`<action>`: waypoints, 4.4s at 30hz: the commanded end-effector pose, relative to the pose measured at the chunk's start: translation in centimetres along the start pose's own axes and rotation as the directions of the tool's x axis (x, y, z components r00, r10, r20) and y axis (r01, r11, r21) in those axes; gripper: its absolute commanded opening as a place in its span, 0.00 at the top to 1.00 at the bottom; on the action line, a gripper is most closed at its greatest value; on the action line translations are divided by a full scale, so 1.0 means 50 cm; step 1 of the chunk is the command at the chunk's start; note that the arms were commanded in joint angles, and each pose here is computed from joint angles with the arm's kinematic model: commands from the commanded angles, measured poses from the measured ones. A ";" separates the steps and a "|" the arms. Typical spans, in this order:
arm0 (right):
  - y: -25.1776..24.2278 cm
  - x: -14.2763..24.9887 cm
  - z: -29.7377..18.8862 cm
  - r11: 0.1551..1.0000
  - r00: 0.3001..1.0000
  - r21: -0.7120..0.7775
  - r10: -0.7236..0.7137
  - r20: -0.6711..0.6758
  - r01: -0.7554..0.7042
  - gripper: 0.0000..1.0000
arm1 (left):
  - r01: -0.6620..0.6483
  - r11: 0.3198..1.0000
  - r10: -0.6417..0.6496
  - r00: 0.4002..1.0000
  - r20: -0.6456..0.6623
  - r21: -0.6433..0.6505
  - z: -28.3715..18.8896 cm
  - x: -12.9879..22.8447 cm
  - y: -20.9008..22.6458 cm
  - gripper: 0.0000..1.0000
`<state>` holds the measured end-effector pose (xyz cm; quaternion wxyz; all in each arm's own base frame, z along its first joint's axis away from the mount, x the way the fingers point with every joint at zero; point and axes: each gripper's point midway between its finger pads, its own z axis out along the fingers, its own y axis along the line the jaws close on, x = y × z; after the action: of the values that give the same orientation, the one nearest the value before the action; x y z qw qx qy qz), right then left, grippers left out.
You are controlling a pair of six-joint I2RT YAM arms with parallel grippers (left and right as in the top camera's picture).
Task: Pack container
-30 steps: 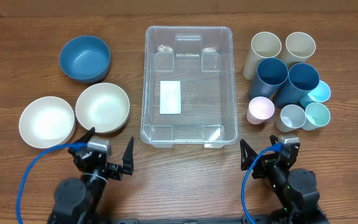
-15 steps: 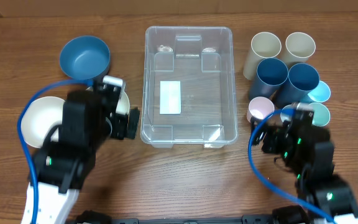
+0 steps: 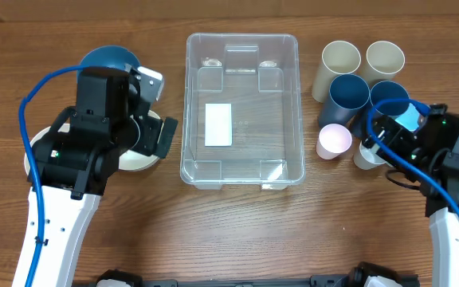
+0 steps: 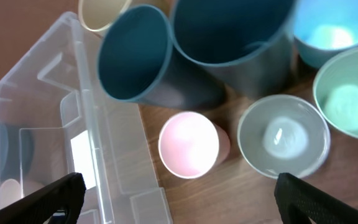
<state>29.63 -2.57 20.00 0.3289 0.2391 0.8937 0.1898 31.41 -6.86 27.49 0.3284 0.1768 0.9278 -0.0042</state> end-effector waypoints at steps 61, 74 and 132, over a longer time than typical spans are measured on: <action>-0.064 0.059 0.068 0.988 0.962 0.090 0.146 -0.232 -0.128 0.00 | 0.381 0.911 -0.410 0.792 -0.453 -0.159 0.317 0.174 0.150 0.02; -0.070 0.058 0.068 0.986 0.963 0.107 0.145 -0.226 -0.124 0.00 | 0.505 0.778 -0.628 0.635 -0.449 -0.375 0.241 0.236 0.246 0.11; -0.085 0.053 0.067 0.983 0.968 0.147 0.143 -0.207 -0.113 0.00 | 0.813 0.425 -0.905 0.370 -0.211 -0.397 0.273 0.563 0.488 0.57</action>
<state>28.23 -3.42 13.22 0.1821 0.2978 0.9194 0.1812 27.00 24.00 2.96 0.0987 -0.3908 0.9150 -0.0150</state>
